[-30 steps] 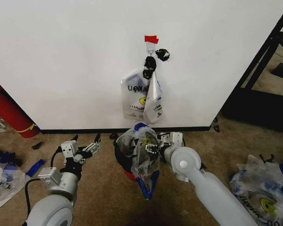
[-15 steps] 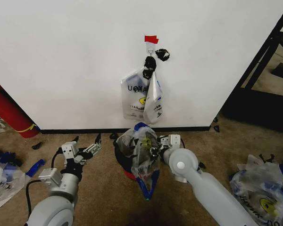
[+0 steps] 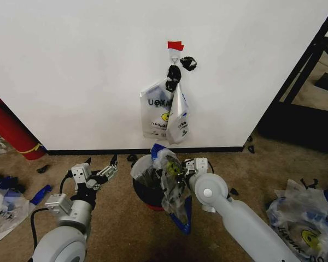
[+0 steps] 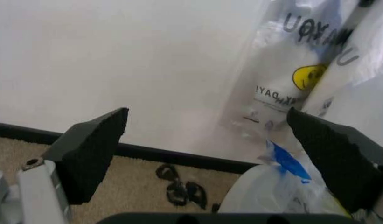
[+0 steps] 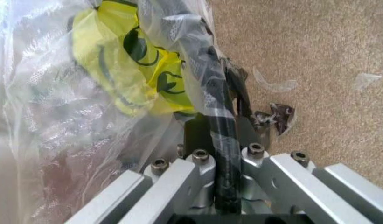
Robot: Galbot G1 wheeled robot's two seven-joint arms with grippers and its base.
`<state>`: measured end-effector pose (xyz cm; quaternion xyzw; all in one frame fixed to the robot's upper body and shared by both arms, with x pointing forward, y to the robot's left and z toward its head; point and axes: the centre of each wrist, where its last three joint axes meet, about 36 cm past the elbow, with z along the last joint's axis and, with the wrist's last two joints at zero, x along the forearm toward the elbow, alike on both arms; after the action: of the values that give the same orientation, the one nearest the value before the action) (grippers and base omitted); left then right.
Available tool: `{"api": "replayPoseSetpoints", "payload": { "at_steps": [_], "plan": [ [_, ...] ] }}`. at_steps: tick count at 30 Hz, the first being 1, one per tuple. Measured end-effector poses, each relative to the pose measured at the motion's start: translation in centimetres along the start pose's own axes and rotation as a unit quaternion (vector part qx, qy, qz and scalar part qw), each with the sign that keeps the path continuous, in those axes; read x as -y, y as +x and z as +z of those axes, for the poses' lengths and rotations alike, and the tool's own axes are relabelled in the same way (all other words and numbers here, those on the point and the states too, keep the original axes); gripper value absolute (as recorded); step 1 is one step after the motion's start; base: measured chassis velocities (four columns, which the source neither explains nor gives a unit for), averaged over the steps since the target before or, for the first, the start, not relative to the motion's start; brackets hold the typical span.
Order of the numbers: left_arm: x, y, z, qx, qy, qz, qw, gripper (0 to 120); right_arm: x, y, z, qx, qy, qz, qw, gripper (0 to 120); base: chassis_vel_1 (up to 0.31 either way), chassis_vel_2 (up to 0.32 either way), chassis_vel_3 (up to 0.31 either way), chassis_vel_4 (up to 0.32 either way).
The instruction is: Pick up the garbage bag from the wall and place it over the trash bin.
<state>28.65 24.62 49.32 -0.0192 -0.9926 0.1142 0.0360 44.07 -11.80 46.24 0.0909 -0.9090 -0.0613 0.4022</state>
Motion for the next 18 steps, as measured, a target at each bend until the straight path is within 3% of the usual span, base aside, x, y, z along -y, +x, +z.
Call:
{"api": "replayPoseSetpoints", "payload": {
  "at_steps": [10,15,16,18],
  "plan": [
    [2.1,0.0,-1.6,-0.030,-0.002,0.054,0.9981,100,0.9,2.4,1.3,0.071,-0.037,-0.037,0.996,0,0.000,0.000,0.000,0.000],
    [4.9,-1.0,-4.7,-0.084,-0.006,0.145,0.9858,100,1.9,3.4,2.7,0.130,-0.048,-0.024,0.990,0,0.000,0.000,0.000,0.000],
    [4.9,-1.0,-4.7,-0.084,-0.006,0.145,0.9858,100,1.9,3.4,2.7,0.130,-0.048,-0.024,0.990,0,0.000,0.000,0.000,0.000],
    [6.0,-1.4,-6.2,-0.107,-0.009,0.184,0.9770,99,2.1,3.5,3.4,0.146,-0.041,-0.012,0.988,0,0.000,0.000,0.000,0.000]
  ]
}}
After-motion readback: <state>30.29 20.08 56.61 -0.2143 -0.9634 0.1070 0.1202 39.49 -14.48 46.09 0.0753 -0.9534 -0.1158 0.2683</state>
